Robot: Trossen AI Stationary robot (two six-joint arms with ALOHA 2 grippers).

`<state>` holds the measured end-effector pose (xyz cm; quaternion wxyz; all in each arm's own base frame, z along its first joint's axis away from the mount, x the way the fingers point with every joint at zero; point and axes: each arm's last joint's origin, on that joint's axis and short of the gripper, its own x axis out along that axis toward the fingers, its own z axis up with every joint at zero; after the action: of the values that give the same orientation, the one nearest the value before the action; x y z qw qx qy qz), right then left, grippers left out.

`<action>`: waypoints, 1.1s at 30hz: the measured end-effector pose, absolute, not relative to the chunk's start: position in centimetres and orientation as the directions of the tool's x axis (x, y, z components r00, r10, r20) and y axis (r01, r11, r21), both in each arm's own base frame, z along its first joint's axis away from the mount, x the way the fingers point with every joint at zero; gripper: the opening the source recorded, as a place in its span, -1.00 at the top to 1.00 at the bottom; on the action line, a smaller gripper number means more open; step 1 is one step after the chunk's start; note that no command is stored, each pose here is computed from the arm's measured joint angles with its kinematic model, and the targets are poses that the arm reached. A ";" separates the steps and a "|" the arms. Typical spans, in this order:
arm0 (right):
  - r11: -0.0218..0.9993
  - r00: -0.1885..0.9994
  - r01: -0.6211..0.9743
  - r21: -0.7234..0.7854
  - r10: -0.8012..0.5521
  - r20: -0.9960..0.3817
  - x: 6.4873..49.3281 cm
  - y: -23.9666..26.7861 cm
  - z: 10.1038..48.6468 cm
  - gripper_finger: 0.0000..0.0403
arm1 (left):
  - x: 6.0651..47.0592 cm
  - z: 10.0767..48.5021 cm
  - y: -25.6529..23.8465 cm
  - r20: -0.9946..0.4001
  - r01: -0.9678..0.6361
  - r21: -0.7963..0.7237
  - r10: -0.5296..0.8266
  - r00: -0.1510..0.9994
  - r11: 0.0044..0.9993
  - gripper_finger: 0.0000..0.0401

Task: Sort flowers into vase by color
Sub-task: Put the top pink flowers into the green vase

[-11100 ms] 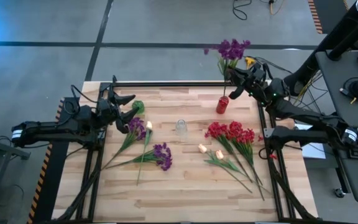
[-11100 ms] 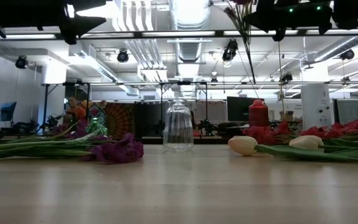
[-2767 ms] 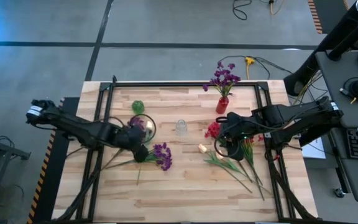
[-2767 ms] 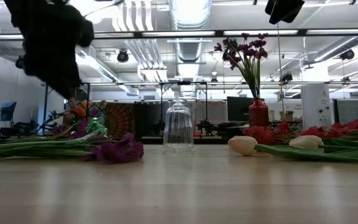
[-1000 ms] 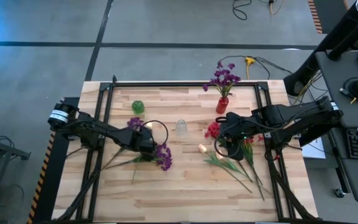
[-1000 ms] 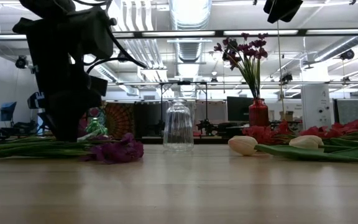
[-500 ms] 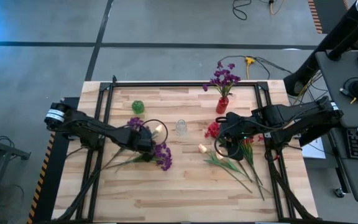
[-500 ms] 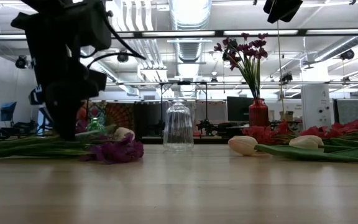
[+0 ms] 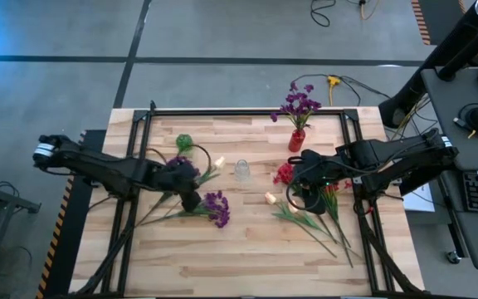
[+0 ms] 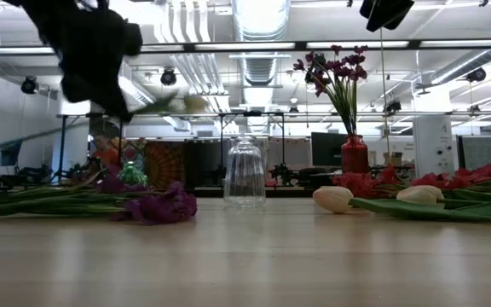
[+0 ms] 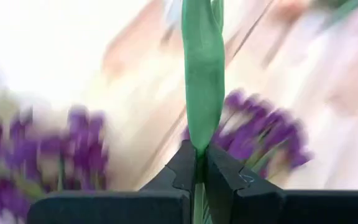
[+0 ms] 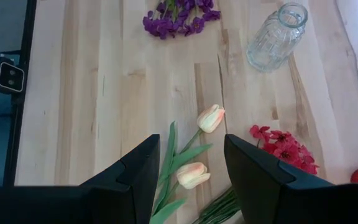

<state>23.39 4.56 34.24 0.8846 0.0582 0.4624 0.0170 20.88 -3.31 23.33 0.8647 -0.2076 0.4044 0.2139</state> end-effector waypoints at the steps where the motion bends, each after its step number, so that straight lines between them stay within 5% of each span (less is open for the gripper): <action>1: 0.993 0.572 0.019 0.115 0.084 -0.816 23.4 4.6 34.2 0.15 | 20.7 24.1 -3.2 -0.748 -0.507 -0.192 0.210 0.630 0.840 0.99; 11: 0.995 0.633 -0.054 0.080 0.096 -0.768 24.0 4.7 34.7 0.15 | 20.1 31.1 -2.8 -0.244 -0.232 -0.032 0.217 0.945 0.972 0.99; 25: 0.993 0.675 -0.109 0.041 0.105 -0.730 24.4 4.8 35.1 0.15 | 21.4 32.6 -0.7 0.022 -0.310 0.139 0.310 0.950 0.941 0.99; 33: 0.993 0.680 -0.110 0.041 0.106 -0.725 24.4 4.8 35.1 0.15 | 21.5 29.5 0.3 0.295 -0.221 0.081 0.189 0.937 0.972 0.99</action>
<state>24.43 4.76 35.13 0.9166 -0.0030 0.3955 0.0589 21.47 0.33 29.49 0.9825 0.0564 -0.1440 0.1042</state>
